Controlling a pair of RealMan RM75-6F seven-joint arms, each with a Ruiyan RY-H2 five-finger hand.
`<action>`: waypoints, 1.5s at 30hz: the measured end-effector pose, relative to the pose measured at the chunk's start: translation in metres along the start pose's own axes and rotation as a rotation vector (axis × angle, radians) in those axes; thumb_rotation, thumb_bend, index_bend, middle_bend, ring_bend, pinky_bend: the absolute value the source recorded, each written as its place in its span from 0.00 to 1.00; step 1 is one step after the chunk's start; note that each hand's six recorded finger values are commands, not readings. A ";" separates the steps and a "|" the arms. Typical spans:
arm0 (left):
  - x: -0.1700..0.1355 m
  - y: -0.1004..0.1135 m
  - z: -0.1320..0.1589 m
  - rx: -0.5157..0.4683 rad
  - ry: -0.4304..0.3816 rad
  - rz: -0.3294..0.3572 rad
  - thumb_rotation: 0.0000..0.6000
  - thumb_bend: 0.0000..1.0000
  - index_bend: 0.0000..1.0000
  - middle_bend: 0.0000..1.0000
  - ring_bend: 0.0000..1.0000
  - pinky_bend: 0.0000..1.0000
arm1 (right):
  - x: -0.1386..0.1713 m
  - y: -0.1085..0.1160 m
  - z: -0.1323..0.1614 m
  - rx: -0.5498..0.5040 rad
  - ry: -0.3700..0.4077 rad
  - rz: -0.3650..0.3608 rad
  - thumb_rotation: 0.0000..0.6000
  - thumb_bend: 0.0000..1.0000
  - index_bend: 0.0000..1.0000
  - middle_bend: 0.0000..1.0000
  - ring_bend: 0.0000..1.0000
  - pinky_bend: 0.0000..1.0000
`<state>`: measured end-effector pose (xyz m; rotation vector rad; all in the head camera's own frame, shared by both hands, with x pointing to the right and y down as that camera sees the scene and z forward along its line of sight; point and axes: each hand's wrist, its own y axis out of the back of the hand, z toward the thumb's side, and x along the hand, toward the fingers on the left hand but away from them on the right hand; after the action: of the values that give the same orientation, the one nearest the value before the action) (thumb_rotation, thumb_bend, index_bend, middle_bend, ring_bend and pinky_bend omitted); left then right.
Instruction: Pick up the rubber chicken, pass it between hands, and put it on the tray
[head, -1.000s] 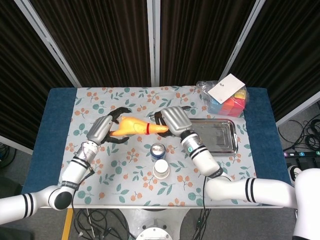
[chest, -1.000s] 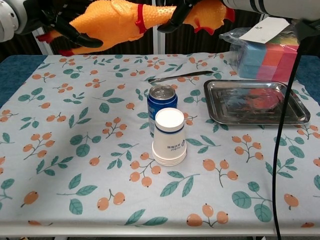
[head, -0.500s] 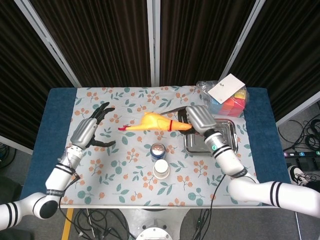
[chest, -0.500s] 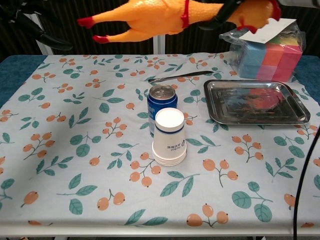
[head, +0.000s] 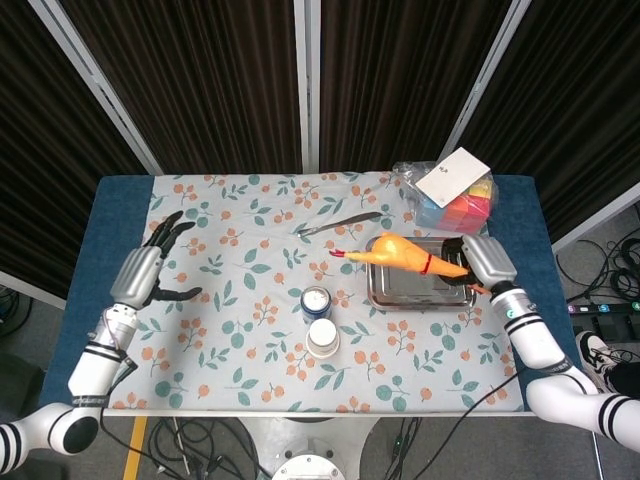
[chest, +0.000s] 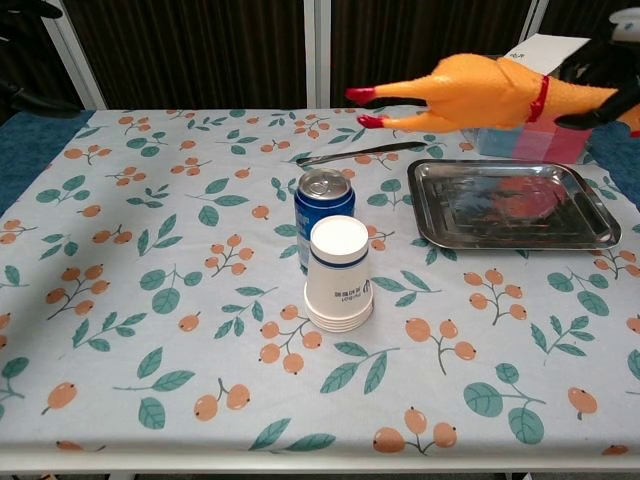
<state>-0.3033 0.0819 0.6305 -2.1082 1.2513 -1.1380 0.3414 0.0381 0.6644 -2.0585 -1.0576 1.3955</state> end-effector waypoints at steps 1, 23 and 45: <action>0.000 -0.001 0.000 -0.002 0.001 -0.009 1.00 0.11 0.17 0.06 0.08 0.25 | 0.000 -0.003 -0.012 -0.013 -0.015 0.000 1.00 0.22 0.92 0.76 0.70 0.99; -0.012 -0.003 0.002 -0.036 0.014 -0.034 1.00 0.11 0.17 0.06 0.08 0.25 | -0.027 -0.075 -0.083 -0.115 -0.087 0.002 1.00 0.01 0.41 0.43 0.37 0.62; -0.029 0.029 -0.033 0.149 0.076 0.046 1.00 0.11 0.17 0.06 0.08 0.24 | 0.009 -0.017 -0.072 -0.063 0.017 -0.112 1.00 0.01 0.03 0.21 0.11 0.28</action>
<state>-0.3528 0.0945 0.6164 -1.9341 1.2032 -1.2615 0.4027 0.0598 0.7001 -2.0177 -1.2045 1.3032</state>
